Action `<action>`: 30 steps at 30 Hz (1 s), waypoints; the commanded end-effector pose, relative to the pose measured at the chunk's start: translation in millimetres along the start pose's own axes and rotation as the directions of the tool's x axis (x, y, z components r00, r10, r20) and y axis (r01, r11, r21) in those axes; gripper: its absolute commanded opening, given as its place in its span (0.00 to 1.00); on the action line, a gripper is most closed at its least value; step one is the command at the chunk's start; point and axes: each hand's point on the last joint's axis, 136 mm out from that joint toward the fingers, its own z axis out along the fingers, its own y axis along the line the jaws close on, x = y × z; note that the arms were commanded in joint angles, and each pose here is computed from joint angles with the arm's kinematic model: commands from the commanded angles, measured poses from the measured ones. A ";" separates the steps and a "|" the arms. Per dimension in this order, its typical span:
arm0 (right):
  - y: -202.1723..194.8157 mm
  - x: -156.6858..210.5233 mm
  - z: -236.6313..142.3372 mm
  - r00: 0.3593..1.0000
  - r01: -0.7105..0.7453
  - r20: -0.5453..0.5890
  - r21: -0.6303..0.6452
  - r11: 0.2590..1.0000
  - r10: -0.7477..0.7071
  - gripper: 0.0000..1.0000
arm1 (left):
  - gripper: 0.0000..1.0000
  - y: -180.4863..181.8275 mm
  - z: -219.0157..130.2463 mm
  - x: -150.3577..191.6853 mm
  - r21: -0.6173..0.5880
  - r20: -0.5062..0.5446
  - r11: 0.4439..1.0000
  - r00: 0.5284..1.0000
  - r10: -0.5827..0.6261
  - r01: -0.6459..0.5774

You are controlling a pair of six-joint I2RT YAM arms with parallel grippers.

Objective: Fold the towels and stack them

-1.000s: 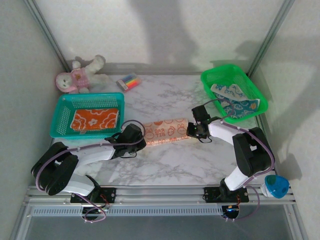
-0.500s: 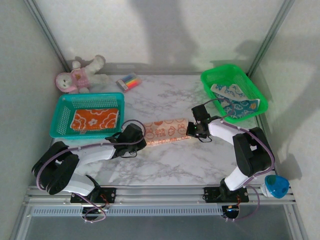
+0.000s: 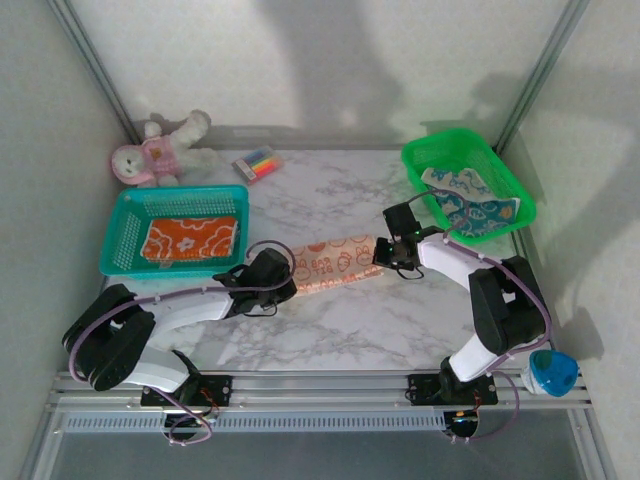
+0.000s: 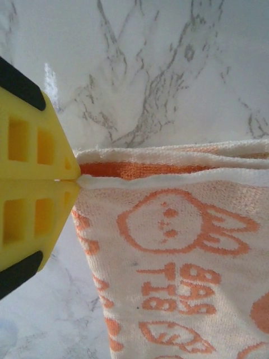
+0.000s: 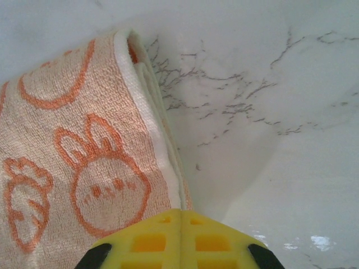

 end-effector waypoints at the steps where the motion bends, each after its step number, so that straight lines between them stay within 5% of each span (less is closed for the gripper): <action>1: -2.5 -6.2 -11.4 0.999 0.002 0.034 0.025 1.000 -0.003 0.00 | 0.00 -10.0 -13.9 -10.9 0.009 0.050 1.000 0.999 -0.008 0.008; 15: -2.6 -8.4 -9.8 0.999 0.000 0.034 0.033 0.999 -0.001 0.00 | 0.00 -22.6 -19.1 -3.0 0.054 0.042 0.998 0.999 -0.015 0.013; 26: -10.3 6.5 10.0 1.000 0.000 -0.018 0.052 0.999 0.001 0.00 | 0.00 17.4 1.0 21.4 -0.047 -0.003 0.999 1.000 -0.010 0.010; 30: -14.8 11.1 16.8 0.999 0.002 -0.035 0.067 0.998 0.001 0.00 | 0.14 24.6 4.6 26.4 -0.065 -0.014 0.998 1.000 -0.007 0.006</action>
